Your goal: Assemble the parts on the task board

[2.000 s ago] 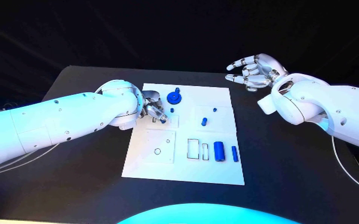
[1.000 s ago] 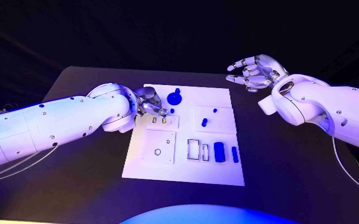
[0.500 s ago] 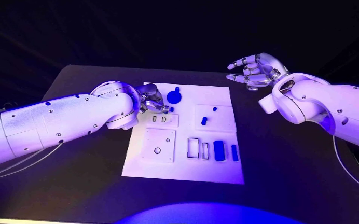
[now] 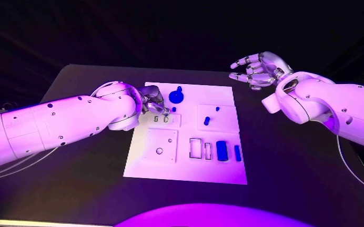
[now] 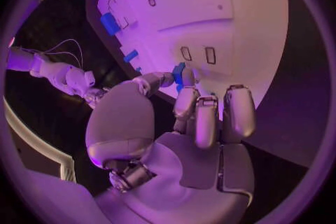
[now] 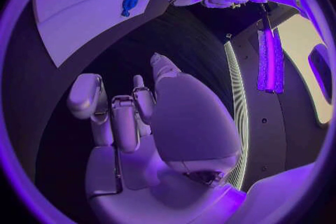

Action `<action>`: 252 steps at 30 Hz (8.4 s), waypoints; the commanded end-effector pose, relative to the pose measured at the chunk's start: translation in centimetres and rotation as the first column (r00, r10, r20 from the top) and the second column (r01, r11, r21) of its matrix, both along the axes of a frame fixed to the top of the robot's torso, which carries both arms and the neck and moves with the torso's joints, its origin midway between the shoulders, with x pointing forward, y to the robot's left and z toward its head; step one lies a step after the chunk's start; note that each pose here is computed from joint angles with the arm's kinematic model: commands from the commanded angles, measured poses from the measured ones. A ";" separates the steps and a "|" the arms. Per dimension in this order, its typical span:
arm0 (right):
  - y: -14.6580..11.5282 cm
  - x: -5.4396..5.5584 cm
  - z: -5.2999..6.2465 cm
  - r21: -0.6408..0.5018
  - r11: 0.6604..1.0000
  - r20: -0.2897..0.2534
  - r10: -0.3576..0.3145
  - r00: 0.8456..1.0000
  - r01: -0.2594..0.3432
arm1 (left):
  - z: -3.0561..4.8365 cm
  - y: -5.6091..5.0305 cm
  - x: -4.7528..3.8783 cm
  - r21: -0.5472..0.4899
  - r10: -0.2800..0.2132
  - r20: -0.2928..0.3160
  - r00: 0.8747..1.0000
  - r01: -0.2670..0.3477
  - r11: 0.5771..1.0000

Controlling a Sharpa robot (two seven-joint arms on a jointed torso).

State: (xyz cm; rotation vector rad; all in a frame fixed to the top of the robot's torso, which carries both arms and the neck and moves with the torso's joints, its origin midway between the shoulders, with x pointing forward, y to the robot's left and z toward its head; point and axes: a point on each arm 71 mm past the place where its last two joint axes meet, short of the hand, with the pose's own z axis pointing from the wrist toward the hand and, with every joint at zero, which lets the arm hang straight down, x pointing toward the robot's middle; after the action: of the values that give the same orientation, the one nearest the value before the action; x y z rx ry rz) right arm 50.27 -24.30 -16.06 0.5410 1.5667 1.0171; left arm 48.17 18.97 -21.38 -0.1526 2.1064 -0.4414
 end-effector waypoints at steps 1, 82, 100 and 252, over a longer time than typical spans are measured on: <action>0.1 -0.1 0.0 -0.004 1.000 0.007 0.010 1.000 -0.010 | -0.20 -0.2 -0.20 0.032 -0.025 -0.013 1.000 0.025 0.999; 0.0 0.0 0.0 -0.003 1.000 0.010 0.005 1.000 -0.005 | -1.33 -0.2 -0.62 0.030 -0.037 -0.095 0.995 0.040 0.999; -0.1 0.0 0.1 -0.003 1.000 0.011 0.003 1.000 -0.003 | -1.44 0.0 -0.54 0.047 -0.039 -0.103 0.994 0.044 0.998; -0.9 1.0 0.2 0.124 0.991 0.029 -0.051 0.998 0.047 | 4.99 3.4 9.72 0.077 0.098 -0.204 0.974 -0.083 0.994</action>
State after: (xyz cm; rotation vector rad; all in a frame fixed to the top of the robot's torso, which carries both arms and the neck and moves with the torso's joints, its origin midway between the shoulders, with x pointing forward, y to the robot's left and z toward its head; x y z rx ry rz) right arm 51.32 -25.32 -15.99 0.6388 1.4855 1.0455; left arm 57.84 22.65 -16.57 -0.2901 2.2854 -0.3002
